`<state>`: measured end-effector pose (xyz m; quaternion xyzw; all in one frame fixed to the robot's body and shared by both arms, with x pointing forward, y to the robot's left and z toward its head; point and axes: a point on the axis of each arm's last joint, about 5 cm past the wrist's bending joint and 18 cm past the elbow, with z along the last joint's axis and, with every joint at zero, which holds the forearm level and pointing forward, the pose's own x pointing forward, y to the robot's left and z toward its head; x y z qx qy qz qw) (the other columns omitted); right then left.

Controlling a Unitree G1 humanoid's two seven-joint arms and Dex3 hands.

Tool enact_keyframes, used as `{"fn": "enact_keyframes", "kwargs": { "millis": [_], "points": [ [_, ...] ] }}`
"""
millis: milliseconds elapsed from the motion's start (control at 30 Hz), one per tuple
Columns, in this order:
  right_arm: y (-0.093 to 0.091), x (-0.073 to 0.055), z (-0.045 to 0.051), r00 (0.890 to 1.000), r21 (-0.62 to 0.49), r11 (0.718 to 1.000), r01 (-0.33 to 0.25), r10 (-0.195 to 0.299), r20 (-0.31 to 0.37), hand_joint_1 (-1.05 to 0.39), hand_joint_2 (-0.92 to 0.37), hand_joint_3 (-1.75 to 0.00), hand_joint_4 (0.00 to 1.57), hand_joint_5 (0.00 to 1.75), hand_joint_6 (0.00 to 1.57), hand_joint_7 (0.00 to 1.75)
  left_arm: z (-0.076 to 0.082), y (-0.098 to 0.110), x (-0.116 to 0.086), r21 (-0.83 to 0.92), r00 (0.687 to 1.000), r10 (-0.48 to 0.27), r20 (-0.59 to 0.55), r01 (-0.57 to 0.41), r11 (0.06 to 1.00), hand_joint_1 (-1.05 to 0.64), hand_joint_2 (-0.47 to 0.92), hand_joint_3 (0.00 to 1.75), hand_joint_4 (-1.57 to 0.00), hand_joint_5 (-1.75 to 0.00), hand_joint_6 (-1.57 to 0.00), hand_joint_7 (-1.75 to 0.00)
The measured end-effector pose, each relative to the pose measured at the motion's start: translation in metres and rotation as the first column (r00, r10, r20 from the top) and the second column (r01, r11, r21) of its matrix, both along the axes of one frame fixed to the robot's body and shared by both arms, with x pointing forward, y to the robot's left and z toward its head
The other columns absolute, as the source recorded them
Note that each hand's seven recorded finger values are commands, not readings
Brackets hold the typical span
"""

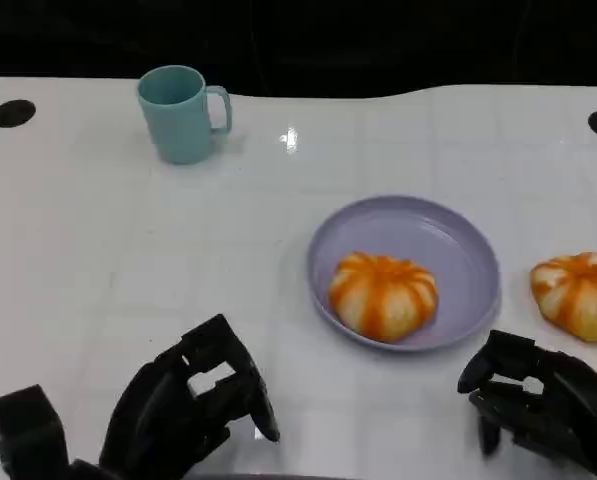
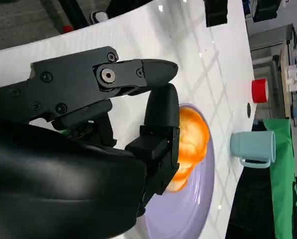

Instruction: Grasp the bread from the table and place it into the plate.

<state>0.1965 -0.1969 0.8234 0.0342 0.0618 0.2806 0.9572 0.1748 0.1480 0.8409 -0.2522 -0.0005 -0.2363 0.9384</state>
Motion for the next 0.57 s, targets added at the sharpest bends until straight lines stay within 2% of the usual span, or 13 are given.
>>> {"fn": "enact_keyframes", "kwargs": {
  "millis": [567],
  "points": [
    [0.0002,0.0005,0.0005,1.000,-0.015,1.000,0.007,-0.007,0.013,-0.52,-0.92,-0.27,0.66,1.75,0.66,1.40,-0.0014,0.0055,0.0033,0.002,1.000,-0.008,-0.003,0.008,1.000,-0.71,0.92,0.27,-0.73,-1.75,-0.57,-1.64]
  ]
}}
